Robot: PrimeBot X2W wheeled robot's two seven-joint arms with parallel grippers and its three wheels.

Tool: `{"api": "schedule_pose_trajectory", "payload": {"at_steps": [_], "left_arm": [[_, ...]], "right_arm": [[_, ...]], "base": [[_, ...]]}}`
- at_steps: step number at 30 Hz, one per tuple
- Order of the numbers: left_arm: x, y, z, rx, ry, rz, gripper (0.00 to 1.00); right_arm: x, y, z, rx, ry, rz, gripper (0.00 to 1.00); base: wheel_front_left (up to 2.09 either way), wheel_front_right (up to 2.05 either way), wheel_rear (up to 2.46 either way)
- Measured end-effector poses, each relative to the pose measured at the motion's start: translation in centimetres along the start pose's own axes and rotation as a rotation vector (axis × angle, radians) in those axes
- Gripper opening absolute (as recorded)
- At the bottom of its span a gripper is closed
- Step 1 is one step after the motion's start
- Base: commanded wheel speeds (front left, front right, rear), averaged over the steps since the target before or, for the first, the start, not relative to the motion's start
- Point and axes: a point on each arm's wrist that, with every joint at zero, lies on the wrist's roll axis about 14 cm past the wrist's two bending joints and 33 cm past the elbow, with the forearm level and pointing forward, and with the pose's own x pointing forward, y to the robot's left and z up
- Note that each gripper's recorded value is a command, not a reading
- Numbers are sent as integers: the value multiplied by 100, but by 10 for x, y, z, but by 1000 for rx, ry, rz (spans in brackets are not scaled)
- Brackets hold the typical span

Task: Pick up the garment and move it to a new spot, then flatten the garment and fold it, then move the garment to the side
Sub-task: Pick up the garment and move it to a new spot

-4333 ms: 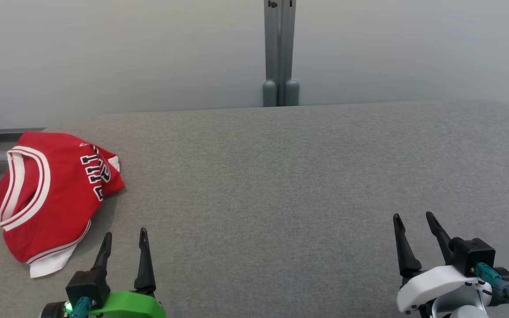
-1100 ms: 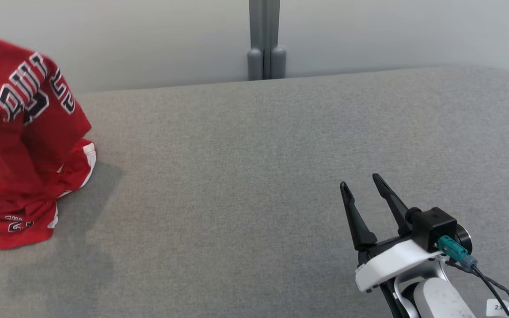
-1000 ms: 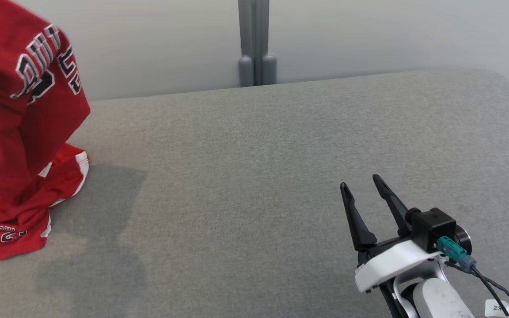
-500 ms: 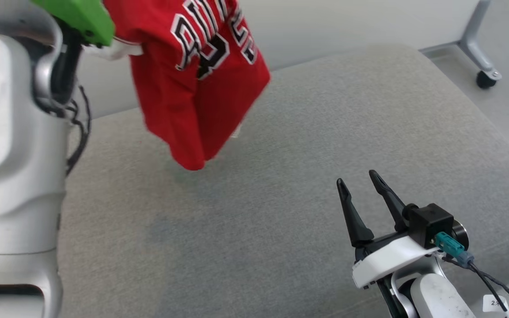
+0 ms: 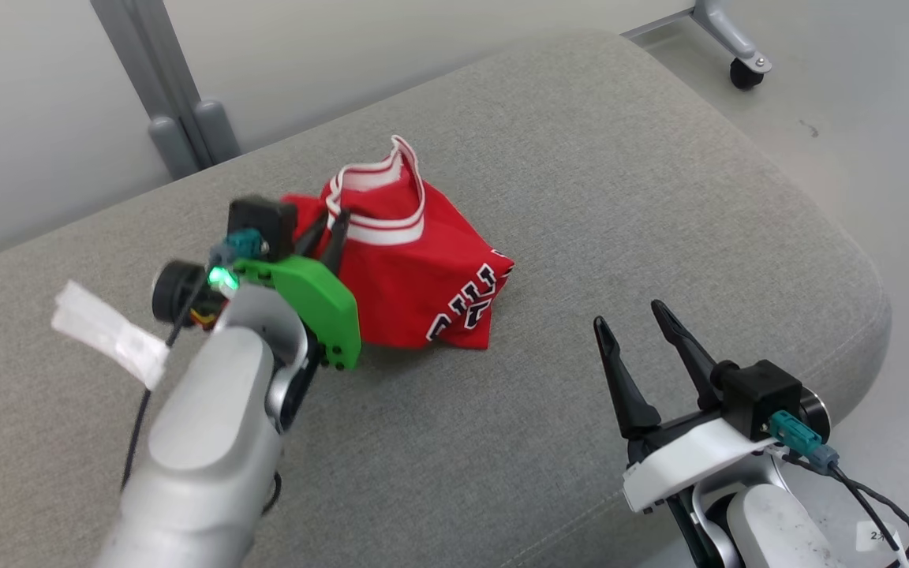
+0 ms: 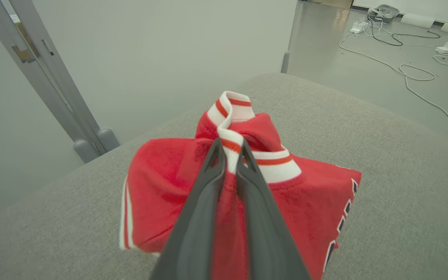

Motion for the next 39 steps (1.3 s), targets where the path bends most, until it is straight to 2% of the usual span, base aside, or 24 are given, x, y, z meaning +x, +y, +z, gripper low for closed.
{"api": "schedule_pose_trajectory", "payload": {"at_steps": [1, 4, 11, 16, 23, 30, 39], "left_arm": [[-3, -3, -15, -39, 9, 1, 100], [-14, -4, -39, -110, 8, 22, 100], [-48, 19, -23, -251, -206, 132, 100], [-98, 52, -16, -325, -321, 278, 100], [-179, 90, -18, -275, -403, 494, 100], [-243, 102, -44, -225, -364, 657, 100], [-284, 100, -66, -185, -309, 738, 100]], "right_arm": [[0, 0, -2, 0, 5, 0, 100], [3, 1, -3, 2, 10, 4, 100], [15, 18, 0, 17, -6, 60, 100], [20, 32, -1, 32, -8, 104, 100], [26, 43, -7, 38, 3, 138, 100], [31, 45, -19, 19, 46, 150, 100], [23, 42, -33, 20, 91, 140, 100]], "base": [[0, 0, 0], [0, 0, 0], [0, 0, 0], [0, 0, 0], [0, 0, 0], [0, 0, 0], [0, 0, 0]]}}
